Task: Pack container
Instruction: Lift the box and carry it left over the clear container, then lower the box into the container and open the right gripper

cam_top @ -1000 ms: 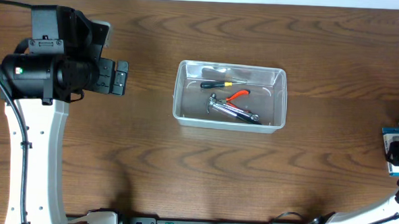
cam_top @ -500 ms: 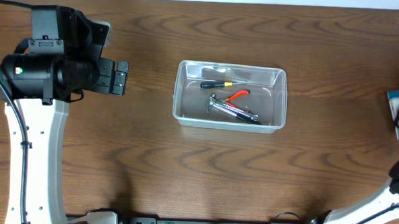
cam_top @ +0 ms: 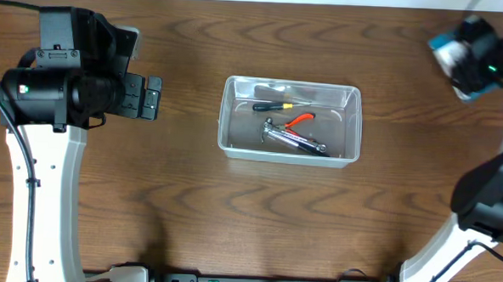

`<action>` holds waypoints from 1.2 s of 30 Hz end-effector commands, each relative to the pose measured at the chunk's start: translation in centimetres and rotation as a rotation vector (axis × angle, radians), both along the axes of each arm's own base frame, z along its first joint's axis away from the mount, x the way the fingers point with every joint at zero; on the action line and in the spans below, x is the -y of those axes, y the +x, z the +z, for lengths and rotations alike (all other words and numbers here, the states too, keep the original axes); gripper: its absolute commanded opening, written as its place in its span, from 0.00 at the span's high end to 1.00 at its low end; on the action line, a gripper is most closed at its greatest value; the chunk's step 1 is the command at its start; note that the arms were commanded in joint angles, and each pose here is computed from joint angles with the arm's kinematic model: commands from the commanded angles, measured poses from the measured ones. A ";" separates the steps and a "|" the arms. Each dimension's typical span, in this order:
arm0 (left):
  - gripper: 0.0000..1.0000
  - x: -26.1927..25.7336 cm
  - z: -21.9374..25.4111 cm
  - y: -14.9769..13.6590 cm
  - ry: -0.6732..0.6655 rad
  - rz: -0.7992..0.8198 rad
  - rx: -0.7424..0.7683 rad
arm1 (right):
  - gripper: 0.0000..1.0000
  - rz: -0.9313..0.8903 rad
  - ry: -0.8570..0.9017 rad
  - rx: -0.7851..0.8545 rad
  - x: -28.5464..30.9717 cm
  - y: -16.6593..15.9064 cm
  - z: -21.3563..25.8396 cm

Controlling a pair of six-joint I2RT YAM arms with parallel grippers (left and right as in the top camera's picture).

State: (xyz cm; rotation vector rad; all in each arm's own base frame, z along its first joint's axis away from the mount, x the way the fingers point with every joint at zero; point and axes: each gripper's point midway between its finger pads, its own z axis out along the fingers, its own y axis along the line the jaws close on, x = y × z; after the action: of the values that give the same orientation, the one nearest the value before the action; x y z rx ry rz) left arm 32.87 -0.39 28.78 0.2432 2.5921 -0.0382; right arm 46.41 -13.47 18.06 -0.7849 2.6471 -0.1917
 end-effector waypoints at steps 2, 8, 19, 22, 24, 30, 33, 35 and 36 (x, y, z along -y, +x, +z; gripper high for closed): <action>0.02 -0.1 0.4 0.0 0.007 0.007 0.011 | 0.47 0.203 -0.001 0.031 -8.4 1.7 1.6; 0.02 -0.1 0.4 0.0 0.007 0.007 0.011 | 0.46 0.429 -0.005 -0.007 -17.8 0.9 1.2; 0.02 -0.1 0.4 0.0 0.007 0.007 0.011 | 0.43 0.735 -0.033 -0.089 -28.8 -3.5 0.3; 0.02 -0.1 0.4 0.0 0.007 0.007 0.011 | 0.42 0.778 -0.036 -0.110 -30.1 -4.4 -0.4; 0.02 -0.1 0.4 0.0 0.007 0.007 0.011 | 0.42 0.797 -0.038 -0.127 -30.6 -4.9 -1.0; 0.02 -0.1 0.4 0.0 0.007 0.007 0.011 | 0.41 0.829 -0.038 -0.176 -31.5 -6.1 -3.0; 0.02 -0.1 0.4 0.0 0.007 0.007 0.011 | 0.40 0.839 -0.035 -0.206 -31.8 -6.8 -4.4; 0.02 -0.1 0.4 0.0 0.007 0.007 0.011 | 0.40 0.841 -0.034 -0.223 -31.8 -7.1 -5.3; 0.02 -0.1 0.4 0.0 0.007 0.007 0.011 | 0.39 0.842 -0.034 -0.234 -31.7 -7.4 -5.8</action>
State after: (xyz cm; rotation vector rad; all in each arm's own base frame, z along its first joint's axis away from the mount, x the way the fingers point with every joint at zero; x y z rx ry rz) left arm 32.87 -0.39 28.78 0.2427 2.5921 -0.0384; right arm 40.01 17.68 13.07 -1.8852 2.2734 0.0649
